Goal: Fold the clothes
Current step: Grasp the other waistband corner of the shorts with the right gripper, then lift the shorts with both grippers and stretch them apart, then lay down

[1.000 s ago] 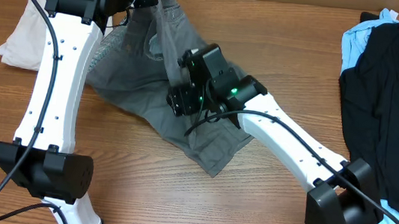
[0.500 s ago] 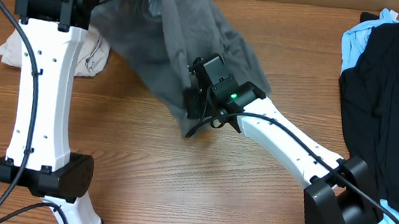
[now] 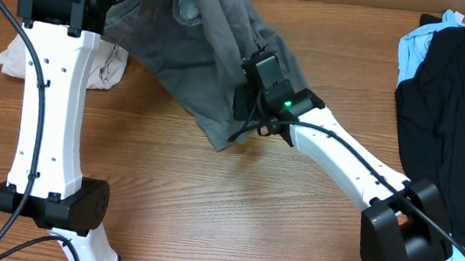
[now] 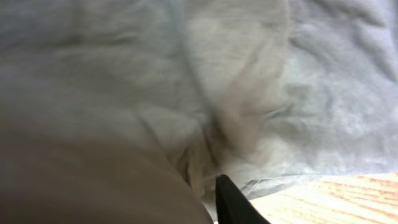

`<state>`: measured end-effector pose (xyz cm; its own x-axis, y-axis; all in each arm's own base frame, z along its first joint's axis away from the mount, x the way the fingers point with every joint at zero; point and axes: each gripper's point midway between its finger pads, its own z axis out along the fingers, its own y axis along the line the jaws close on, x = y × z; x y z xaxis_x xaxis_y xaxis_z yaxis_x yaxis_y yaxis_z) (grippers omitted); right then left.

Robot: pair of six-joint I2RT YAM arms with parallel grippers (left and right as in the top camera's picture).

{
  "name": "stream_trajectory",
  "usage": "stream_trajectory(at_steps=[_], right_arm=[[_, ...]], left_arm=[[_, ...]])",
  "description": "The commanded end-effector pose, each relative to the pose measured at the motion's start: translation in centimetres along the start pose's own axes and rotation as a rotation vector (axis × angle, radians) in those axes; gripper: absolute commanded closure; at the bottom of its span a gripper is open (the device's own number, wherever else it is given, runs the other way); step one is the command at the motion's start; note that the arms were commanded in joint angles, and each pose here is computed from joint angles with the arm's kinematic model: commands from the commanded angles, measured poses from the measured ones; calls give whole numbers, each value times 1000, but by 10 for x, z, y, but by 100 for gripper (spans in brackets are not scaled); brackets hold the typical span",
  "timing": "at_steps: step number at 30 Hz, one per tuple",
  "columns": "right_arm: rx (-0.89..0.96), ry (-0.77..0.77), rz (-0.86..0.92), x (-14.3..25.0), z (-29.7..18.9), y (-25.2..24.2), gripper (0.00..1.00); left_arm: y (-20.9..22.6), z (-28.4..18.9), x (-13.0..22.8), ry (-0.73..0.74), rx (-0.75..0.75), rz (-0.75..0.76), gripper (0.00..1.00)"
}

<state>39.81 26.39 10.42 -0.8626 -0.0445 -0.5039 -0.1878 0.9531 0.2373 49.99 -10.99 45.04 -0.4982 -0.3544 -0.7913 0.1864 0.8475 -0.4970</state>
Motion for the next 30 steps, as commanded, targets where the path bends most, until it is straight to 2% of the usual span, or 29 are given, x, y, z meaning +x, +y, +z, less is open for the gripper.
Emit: stream_trajectory(at_steps=[1,13,14,15,16,20,25,30], right_arm=[[-2,25,15,13,8,-5,75],[-30,60,42,26,13,-4,76],[-28,64,43,28,13,-4,78],[-28,66,48,29,13,-5,85],[-25,68,58,29,14,-5,96],[-20,62,65,26,12,-9,96],[6,6,104,-11,-25,-36,96],[54,-160,94,-85,-127,-85,96]], left_arm=[[-17,-16,-16,-54,51,-7,96],[-22,-16,-19,-63,76,0,96],[-22,-16,-20,-66,76,1,96],[-22,-16,-20,-68,77,2,96],[-22,-16,-21,-68,77,2,96],[-21,-16,-19,-62,72,27,96],[1,-28,-18,-71,-62,91,96],[18,-65,-30,-123,-225,226,96]])
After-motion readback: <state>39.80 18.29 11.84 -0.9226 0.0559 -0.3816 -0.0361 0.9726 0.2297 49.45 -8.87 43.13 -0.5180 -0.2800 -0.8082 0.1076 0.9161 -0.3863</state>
